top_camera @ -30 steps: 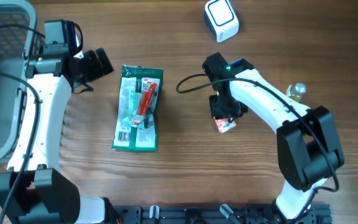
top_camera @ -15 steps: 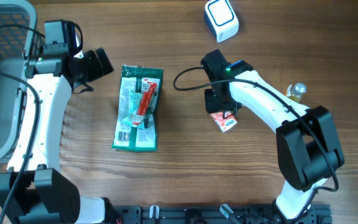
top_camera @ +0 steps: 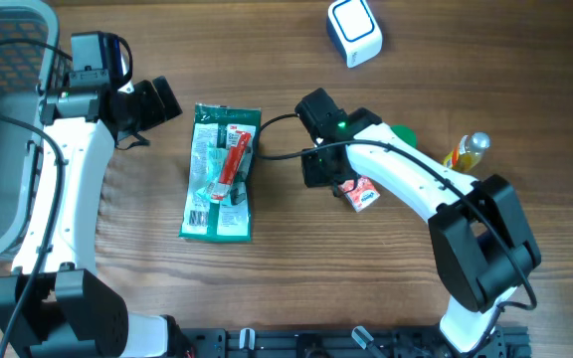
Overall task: Scan the item barcode
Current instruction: 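Bring the tissue pack down and set it on the table, then open the right gripper and move it left over the glove packet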
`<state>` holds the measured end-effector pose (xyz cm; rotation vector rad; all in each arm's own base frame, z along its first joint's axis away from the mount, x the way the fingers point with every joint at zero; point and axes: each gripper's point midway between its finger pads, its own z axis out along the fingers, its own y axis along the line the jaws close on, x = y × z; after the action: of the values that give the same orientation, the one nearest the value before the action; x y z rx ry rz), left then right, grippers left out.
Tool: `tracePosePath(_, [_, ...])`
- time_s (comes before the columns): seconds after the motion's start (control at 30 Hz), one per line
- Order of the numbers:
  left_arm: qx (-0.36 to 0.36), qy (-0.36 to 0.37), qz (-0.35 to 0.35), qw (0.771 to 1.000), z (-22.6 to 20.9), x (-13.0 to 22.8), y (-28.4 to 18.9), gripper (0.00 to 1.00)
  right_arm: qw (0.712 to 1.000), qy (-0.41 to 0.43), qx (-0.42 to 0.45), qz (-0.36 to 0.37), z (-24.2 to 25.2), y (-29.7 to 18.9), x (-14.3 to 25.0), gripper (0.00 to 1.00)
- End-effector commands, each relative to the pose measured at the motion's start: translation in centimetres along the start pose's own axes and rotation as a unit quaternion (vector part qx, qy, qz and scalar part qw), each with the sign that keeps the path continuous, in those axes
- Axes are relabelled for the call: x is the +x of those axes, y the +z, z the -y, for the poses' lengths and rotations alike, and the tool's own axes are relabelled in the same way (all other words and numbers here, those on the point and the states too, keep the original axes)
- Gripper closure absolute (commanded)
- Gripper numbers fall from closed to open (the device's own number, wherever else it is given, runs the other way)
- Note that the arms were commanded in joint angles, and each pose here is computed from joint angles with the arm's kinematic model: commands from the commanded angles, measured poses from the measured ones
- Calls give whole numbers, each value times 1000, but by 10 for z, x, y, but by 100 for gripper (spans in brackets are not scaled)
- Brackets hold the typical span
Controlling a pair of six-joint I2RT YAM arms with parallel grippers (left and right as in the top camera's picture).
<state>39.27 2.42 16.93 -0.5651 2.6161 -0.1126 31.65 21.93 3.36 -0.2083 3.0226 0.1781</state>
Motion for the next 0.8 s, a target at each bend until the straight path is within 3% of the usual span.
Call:
tracePosePath(0.0, [7, 0, 9, 1000, 2, -5, -6, 0, 1000, 12, 10, -15, 4, 3, 7, 96])
tracePosePath(0.77, [7, 0, 9, 1000, 2, -5, -6, 0, 996, 38, 78, -27, 30, 1, 18, 96])
